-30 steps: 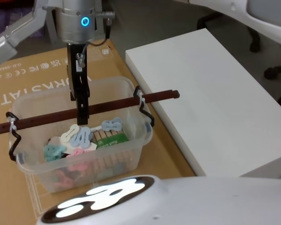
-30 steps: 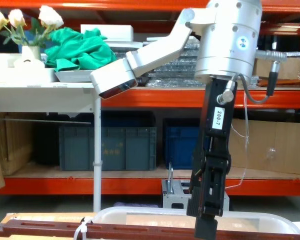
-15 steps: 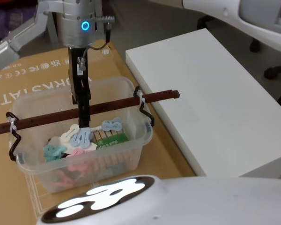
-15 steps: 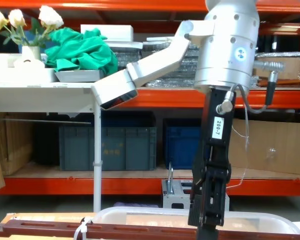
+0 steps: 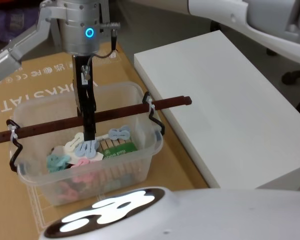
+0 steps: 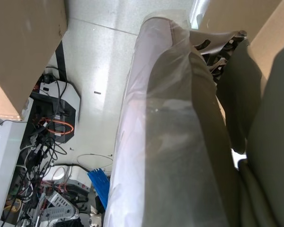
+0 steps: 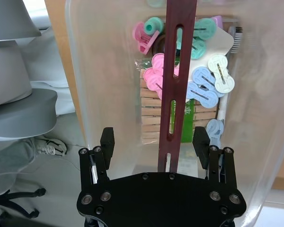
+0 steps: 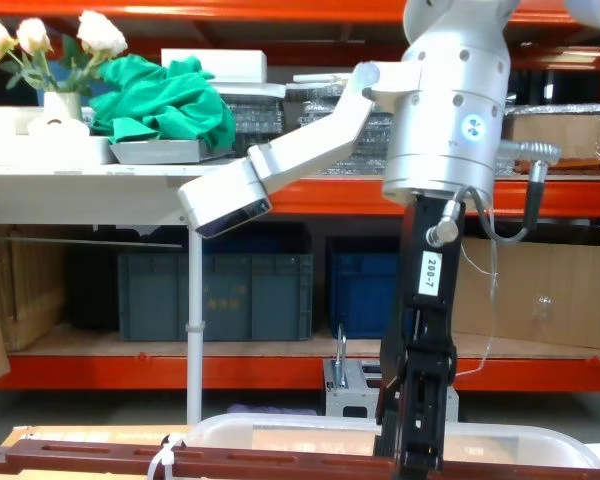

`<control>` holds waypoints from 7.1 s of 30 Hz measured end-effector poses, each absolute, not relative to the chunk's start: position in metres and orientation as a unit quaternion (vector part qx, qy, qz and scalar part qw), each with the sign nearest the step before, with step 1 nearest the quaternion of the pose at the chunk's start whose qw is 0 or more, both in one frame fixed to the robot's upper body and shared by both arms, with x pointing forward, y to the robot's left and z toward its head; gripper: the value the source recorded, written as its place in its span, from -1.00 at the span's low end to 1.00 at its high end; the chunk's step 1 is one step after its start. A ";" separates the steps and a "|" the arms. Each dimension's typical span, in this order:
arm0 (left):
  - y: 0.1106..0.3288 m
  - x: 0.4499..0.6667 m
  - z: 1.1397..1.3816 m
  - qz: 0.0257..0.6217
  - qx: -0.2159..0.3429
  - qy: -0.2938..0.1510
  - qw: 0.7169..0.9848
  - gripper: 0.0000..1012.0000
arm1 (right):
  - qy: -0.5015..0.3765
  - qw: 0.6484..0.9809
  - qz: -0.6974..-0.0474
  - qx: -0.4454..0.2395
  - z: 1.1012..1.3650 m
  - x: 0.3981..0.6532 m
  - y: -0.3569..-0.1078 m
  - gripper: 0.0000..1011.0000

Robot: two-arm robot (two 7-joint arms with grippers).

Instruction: Use one hand to grasp the basket and place it at the designated location.

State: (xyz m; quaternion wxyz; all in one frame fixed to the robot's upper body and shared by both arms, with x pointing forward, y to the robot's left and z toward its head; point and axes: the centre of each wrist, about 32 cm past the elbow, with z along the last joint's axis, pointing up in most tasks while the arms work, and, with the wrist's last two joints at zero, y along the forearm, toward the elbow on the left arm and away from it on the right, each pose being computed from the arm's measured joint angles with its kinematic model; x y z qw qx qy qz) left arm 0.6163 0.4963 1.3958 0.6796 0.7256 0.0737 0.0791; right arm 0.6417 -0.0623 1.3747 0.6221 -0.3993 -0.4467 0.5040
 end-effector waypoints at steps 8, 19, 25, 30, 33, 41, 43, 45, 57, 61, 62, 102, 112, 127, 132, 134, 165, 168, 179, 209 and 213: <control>0.496 0.616 1.396 0.079 0.726 0.074 0.680 -1.00 | -0.440 0.625 0.510 -0.395 1.367 0.641 -0.061 0.98; 0.496 0.616 1.396 0.079 0.726 0.074 0.680 -1.00 | -0.432 0.629 0.512 -0.394 1.360 0.640 -0.061 0.98; 0.496 0.616 1.396 0.079 0.726 0.074 0.680 -1.00 | -0.427 0.631 0.512 -0.396 1.358 0.639 -0.061 0.98; 0.496 0.616 1.396 0.079 0.726 0.074 0.680 -1.00 | -0.426 0.631 0.513 -0.397 1.358 0.639 -0.061 0.98; 0.496 0.616 1.396 0.079 0.726 0.074 0.680 -1.00 | -0.426 0.631 0.513 -0.396 1.358 0.638 -0.061 0.98; 0.496 0.616 1.396 0.079 0.726 0.074 0.680 -1.00 | -0.427 0.631 0.512 -0.397 1.358 0.639 -0.061 0.87; 0.496 0.616 1.396 0.079 0.726 0.074 0.680 -1.00 | -0.427 0.631 0.512 -0.397 1.358 0.639 -0.062 0.76; 0.496 0.616 1.396 0.079 0.726 0.074 0.680 -1.00 | -0.427 0.631 0.512 -0.397 1.358 0.639 -0.062 0.66; 0.496 0.616 1.396 0.079 0.726 0.074 0.680 -1.00 | -0.427 0.631 0.511 -0.397 1.359 0.639 -0.062 -0.16; 0.496 0.616 1.396 0.079 0.726 0.074 0.680 -1.00 | -0.428 0.631 0.511 -0.397 1.359 0.639 -0.062 -0.40; 0.496 0.616 1.396 0.079 0.726 0.074 0.680 -1.00 | -0.428 0.631 0.511 -0.397 1.359 0.639 -0.062 -0.47; 0.496 0.616 1.396 0.079 0.726 0.074 0.680 -1.00 | -0.431 0.629 0.506 -0.403 1.365 0.641 -0.068 -0.52; 0.496 0.616 1.396 0.079 0.726 0.074 0.680 -1.00 | -0.438 0.627 0.496 -0.411 1.378 0.644 -0.073 -0.52; 0.496 0.616 1.396 0.079 0.726 0.074 0.680 -1.00 | -0.450 0.624 0.479 -0.423 1.402 0.653 -0.079 -0.52; 0.496 0.616 1.396 0.079 0.726 0.074 0.680 -1.00 | -0.455 0.623 0.473 -0.425 1.410 0.655 -0.081 -0.52; 0.496 0.616 1.396 0.079 0.726 0.074 0.680 -1.00 | -0.458 0.623 0.470 -0.426 1.415 0.656 -0.082 -0.52; 0.496 0.616 1.396 0.079 0.726 0.074 0.680 -1.00 | -0.477 0.630 0.422 -0.445 1.463 0.663 -0.105 -0.52; 0.496 0.616 1.396 0.079 0.726 0.074 0.680 -1.00 | -0.477 0.634 0.411 -0.449 1.469 0.662 -0.110 -0.52; 0.496 0.616 1.396 0.079 0.726 0.074 0.680 -1.00 | -0.458 0.659 0.382 -0.459 1.471 0.660 -0.124 -0.52; 0.496 0.616 1.396 0.079 0.726 0.074 0.680 -1.00 | -0.384 0.708 0.308 -0.507 1.470 0.663 -0.175 -0.52; 0.496 0.616 1.396 0.079 0.726 0.074 0.680 -1.00 | -0.376 0.713 0.294 -0.514 1.472 0.662 -0.183 -0.52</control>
